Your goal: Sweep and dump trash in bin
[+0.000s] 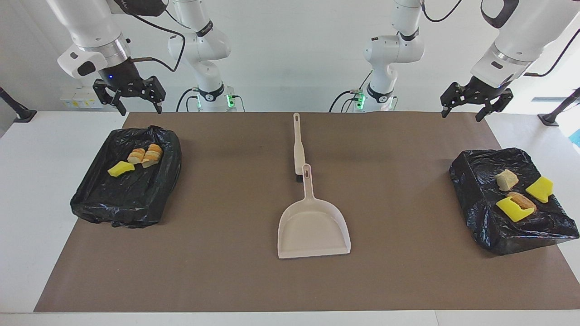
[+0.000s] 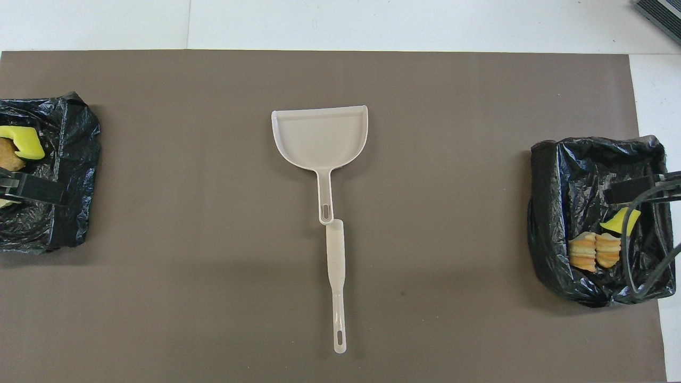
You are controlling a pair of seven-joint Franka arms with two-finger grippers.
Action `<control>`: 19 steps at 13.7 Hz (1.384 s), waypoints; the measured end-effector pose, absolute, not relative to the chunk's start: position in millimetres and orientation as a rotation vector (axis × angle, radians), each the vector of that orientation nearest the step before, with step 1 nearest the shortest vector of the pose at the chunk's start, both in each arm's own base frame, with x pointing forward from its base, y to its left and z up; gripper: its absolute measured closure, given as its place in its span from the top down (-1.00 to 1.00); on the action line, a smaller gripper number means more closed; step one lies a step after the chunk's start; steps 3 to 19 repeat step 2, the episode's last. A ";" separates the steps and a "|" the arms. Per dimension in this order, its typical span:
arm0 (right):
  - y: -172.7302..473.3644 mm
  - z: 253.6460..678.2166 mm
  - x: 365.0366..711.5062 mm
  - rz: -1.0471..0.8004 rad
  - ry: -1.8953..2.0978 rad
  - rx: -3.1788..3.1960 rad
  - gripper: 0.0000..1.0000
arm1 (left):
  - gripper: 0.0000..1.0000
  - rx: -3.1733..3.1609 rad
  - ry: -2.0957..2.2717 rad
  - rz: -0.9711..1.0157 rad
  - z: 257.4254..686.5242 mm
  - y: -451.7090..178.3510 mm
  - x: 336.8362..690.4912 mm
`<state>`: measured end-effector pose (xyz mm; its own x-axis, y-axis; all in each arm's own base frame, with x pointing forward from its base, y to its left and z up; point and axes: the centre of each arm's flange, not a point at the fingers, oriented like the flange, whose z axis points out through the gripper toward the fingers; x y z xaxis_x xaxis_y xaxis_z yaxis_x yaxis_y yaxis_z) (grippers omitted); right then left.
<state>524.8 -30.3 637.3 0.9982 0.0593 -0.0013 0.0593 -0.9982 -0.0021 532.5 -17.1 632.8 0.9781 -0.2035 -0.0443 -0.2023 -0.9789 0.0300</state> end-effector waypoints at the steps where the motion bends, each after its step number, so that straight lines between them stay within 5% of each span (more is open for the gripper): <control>1: -30.3 637.3 524.8 0.002 -0.093 -3.138 1.00 | 1.00 3.099 -0.318 -0.078 632.1 -17.2 532.6; 19: -30.3 637.3 524.8 0.002 -0.093 -3.138 1.00 | 1.00 3.099 -0.318 -0.080 631.7 -17.1 532.7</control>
